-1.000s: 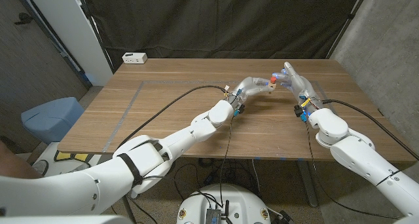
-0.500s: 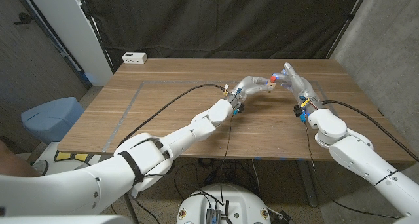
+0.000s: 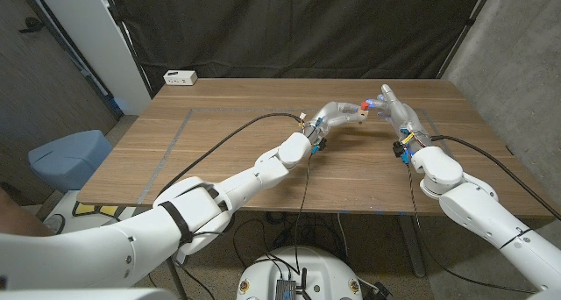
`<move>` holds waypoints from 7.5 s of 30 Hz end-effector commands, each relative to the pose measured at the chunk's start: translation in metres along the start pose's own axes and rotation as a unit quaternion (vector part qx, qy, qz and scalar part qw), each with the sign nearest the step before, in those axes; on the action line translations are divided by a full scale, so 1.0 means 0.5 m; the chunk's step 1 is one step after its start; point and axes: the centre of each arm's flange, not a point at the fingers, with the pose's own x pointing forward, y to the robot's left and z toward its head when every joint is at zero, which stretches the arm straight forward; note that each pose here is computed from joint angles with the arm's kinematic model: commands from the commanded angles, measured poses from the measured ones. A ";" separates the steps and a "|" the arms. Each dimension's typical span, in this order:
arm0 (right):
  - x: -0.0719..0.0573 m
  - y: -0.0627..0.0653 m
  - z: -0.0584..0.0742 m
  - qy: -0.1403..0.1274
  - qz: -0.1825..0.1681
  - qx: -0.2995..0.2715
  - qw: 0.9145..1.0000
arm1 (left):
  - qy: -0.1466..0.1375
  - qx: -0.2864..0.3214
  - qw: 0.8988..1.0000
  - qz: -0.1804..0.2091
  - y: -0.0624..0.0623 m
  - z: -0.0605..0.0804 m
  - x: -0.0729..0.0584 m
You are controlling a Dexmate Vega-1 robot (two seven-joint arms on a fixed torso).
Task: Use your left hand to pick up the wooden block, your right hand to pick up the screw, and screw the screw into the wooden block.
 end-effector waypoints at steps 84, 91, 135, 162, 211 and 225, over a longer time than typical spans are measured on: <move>-0.040 0.005 0.010 0.001 -0.020 -0.001 1.000 | 0.003 -0.005 1.000 0.001 -0.006 -0.005 -0.002; -0.042 -0.005 0.012 0.003 -0.027 -0.007 1.000 | 0.001 -0.003 1.000 0.002 -0.005 -0.003 -0.003; -0.005 0.003 0.007 0.003 0.017 0.000 1.000 | 0.000 -0.001 1.000 0.001 -0.005 0.002 -0.008; 0.000 0.010 0.006 0.008 0.011 -0.002 1.000 | 0.003 -0.004 1.000 0.002 -0.001 -0.004 -0.006; -0.017 0.013 0.001 0.012 -0.013 0.003 1.000 | 0.007 -0.007 1.000 0.000 0.004 -0.012 -0.002; -0.018 0.017 0.002 0.010 -0.009 0.002 1.000 | 0.008 -0.006 1.000 0.000 0.004 -0.012 -0.003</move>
